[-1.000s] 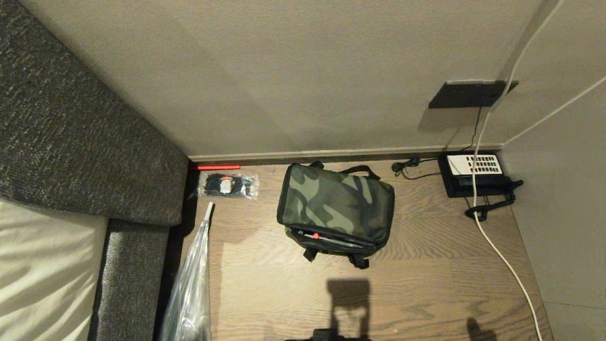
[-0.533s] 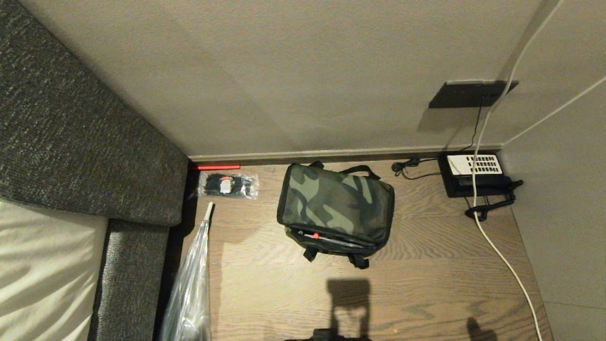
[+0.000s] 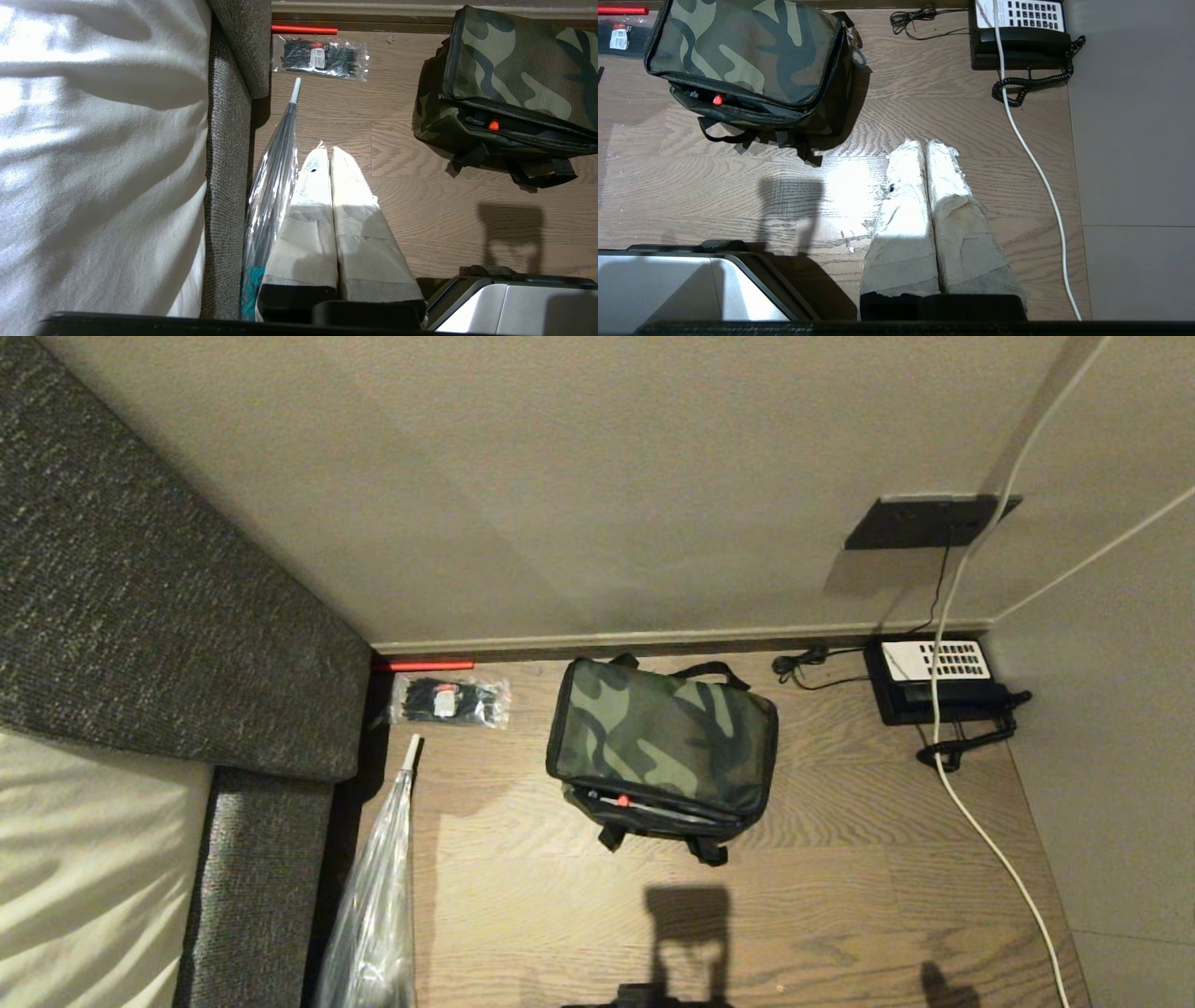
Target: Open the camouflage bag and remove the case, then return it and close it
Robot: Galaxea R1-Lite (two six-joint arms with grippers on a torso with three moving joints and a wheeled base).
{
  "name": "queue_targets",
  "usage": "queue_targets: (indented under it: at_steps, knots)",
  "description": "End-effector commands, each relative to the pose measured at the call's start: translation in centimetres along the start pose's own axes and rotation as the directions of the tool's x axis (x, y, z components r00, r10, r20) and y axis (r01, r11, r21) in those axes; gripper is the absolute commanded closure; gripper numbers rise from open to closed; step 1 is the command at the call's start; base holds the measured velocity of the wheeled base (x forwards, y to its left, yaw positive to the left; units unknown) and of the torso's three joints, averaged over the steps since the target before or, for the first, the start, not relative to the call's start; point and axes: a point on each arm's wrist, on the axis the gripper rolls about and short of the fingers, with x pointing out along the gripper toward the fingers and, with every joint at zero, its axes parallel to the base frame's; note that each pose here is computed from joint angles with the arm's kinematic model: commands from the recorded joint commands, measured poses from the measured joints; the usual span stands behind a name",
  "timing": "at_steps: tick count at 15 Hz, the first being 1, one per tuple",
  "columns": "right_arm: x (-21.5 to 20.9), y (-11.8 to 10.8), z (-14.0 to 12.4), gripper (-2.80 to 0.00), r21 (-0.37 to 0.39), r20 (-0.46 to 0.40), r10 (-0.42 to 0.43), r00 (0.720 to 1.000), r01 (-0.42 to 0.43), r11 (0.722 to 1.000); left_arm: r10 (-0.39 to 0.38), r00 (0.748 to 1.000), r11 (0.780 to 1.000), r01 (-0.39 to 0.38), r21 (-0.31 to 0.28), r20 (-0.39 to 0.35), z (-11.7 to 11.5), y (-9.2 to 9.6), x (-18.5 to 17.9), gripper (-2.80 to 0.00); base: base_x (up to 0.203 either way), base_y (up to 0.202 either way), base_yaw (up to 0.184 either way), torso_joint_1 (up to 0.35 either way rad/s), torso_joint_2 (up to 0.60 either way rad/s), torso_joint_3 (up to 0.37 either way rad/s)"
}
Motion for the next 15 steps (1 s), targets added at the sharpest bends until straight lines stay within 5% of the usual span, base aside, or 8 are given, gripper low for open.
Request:
queue_targets:
  at_steps: [1,6,15]
  knots:
    - [-0.01,0.0,0.0,0.0,-0.001,0.001,0.0,1.0,0.0,1.0,0.001,1.0,1.0,-0.001,-0.002,-0.001,-0.08,0.0,0.01,0.0,0.0,0.0,0.0,0.0,0.0,0.0]
    - [-0.01,0.0,0.0,0.0,-0.002,0.001,0.0,1.0,0.0,1.0,0.001,1.0,1.0,-0.001,-0.006,-0.001,-0.08,0.0,0.01,0.0,0.0,0.0,0.0,-0.001,0.0,0.007]
    - [-0.01,0.0,0.0,0.0,-0.001,0.001,0.0,1.0,0.0,1.0,0.002,1.0,1.0,-0.002,-0.013,-0.001,-0.08,0.0,0.01,0.0,0.0,0.0,0.0,0.001,0.0,0.184]
